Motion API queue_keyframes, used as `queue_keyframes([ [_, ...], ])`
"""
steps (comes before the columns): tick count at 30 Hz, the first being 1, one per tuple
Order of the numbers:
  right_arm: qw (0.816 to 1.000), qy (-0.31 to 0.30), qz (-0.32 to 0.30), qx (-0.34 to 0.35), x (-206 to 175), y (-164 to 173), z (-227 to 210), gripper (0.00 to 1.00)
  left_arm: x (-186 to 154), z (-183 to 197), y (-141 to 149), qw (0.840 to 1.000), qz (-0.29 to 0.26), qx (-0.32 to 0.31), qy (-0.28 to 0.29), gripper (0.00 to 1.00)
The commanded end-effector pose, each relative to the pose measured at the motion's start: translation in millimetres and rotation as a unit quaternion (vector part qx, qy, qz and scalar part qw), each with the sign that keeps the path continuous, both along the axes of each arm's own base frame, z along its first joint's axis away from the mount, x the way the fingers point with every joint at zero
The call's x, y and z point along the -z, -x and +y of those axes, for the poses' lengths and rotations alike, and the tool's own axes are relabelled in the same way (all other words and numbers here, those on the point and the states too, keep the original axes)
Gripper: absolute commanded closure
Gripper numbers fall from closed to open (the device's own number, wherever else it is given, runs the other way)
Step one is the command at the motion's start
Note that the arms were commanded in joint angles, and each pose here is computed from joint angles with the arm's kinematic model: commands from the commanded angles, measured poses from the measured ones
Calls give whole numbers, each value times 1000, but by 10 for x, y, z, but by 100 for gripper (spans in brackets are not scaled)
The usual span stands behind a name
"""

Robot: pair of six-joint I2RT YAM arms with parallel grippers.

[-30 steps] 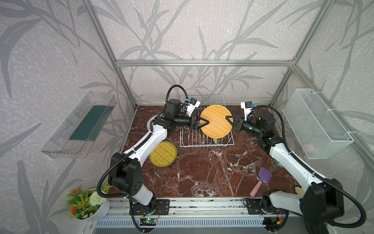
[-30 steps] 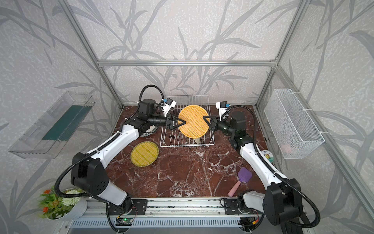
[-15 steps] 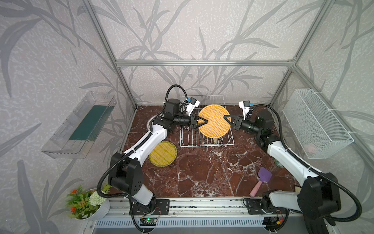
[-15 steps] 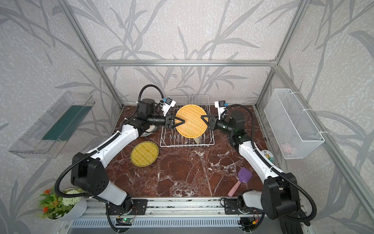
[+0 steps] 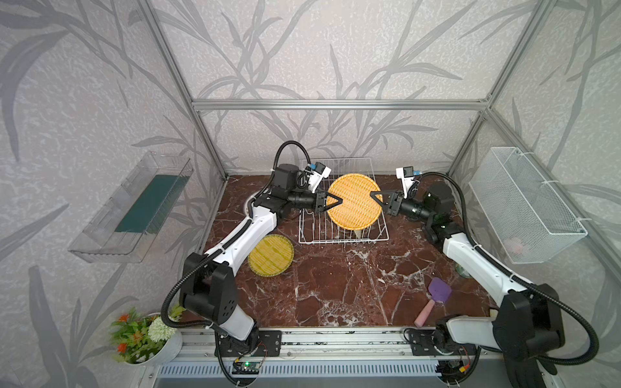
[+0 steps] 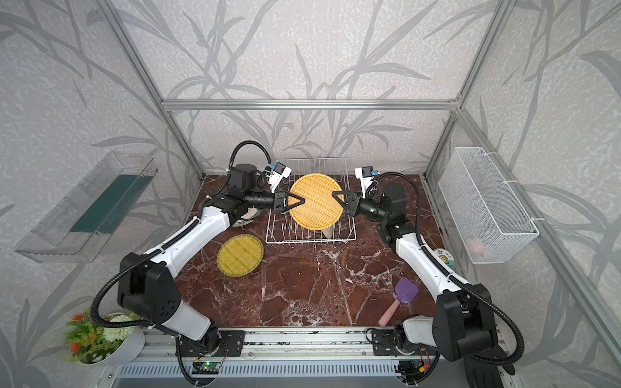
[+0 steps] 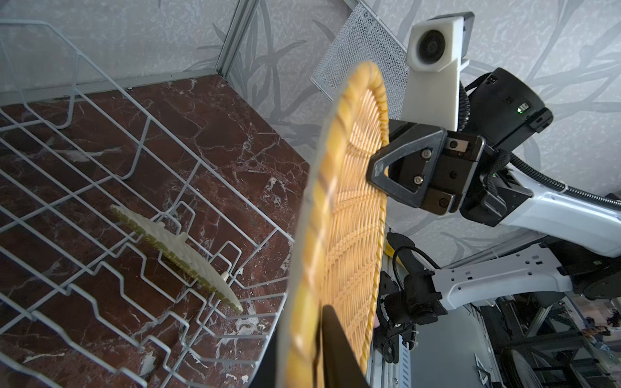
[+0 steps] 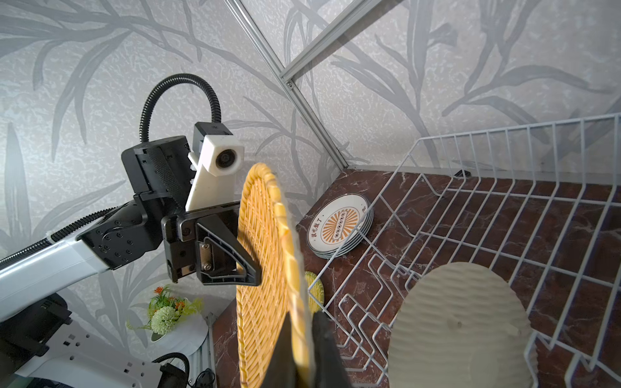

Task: Unload the plates from the dish rack
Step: Place the plate on the plate.

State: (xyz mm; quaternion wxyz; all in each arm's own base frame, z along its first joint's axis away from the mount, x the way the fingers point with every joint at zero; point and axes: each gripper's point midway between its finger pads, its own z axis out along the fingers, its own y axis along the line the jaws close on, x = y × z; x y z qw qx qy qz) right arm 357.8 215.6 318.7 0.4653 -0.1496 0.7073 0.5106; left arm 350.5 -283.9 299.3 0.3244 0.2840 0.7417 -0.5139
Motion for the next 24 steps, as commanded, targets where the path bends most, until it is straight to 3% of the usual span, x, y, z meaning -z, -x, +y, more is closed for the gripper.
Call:
queue_keyframes([
  [1, 1000, -1, -12, 12, -36, -54, -8, 94, -101, -68, 112, 999, -17, 31, 14, 89],
  [4, 1000, 1, -11, 13, -17, -54, -13, 87, -109, -65, 113, 999, -16, 29, 14, 99],
  [10, 999, 12, -6, 34, 31, -87, -60, 61, -147, -11, 111, 1000, -23, 7, 3, 100],
  [13, 997, 37, -6, 66, 60, -99, -151, 41, -183, 32, 109, 999, -31, -13, -2, 100],
  [17, 991, 77, -12, 111, 78, -65, -306, 1, -223, 132, 43, 998, -36, -59, -17, 100],
  [24, 977, 129, -35, 163, 56, 121, -553, 1, -367, 411, -17, 984, -49, -166, -32, 100],
])
